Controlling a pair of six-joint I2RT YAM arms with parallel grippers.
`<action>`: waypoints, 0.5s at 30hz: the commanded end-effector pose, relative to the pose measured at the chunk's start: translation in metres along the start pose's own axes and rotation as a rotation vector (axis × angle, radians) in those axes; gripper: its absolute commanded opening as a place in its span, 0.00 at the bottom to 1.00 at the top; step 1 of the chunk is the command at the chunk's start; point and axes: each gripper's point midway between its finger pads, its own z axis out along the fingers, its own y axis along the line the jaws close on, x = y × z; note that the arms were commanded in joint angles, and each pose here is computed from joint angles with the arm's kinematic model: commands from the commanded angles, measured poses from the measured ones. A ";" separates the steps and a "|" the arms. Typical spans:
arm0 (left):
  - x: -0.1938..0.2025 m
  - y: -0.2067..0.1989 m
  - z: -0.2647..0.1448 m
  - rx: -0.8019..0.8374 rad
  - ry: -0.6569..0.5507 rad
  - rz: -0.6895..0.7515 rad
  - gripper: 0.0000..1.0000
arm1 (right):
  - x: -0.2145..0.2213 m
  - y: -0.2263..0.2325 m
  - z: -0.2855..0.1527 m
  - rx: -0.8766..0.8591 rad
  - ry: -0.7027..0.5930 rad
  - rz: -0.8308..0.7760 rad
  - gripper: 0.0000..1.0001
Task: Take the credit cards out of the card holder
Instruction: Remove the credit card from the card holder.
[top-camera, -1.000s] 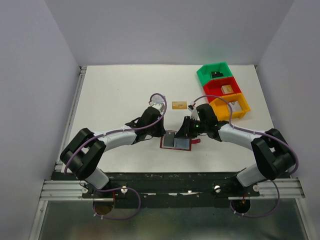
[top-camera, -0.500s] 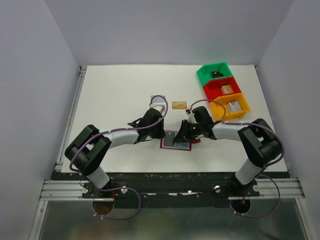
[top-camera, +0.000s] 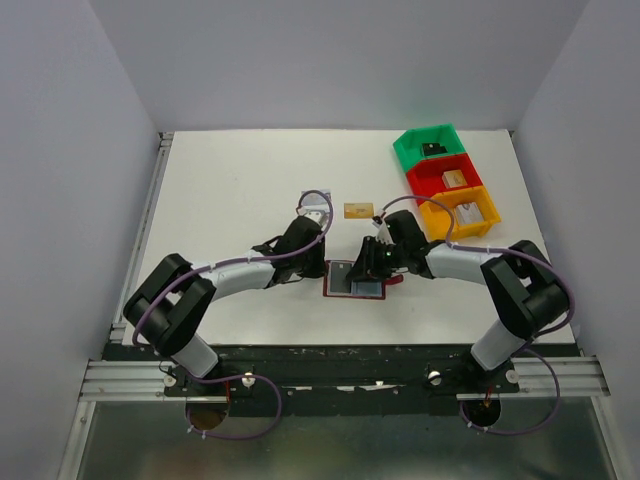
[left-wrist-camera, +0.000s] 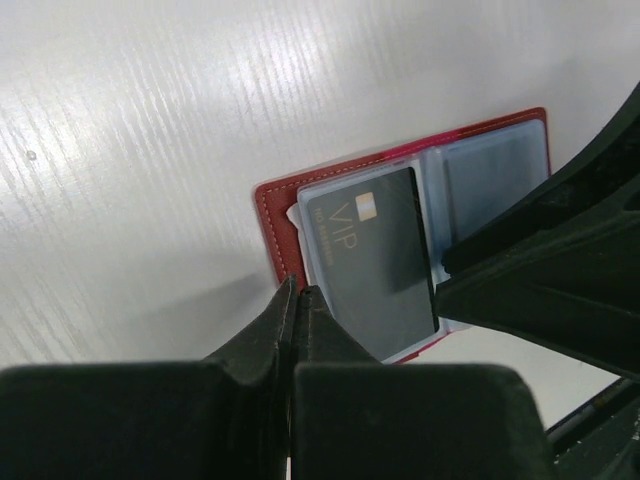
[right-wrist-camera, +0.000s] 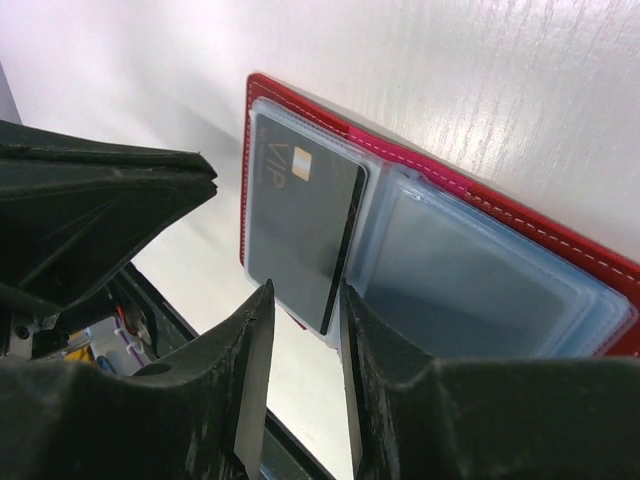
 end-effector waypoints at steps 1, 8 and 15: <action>-0.029 -0.017 -0.016 0.053 -0.079 0.023 0.00 | -0.008 0.008 -0.011 0.012 -0.043 -0.032 0.40; -0.026 -0.029 -0.002 0.117 -0.050 0.022 0.00 | -0.011 0.020 -0.009 -0.044 -0.029 -0.024 0.39; -0.014 -0.023 0.009 0.103 -0.005 0.010 0.00 | -0.003 0.014 0.004 -0.067 0.007 0.008 0.38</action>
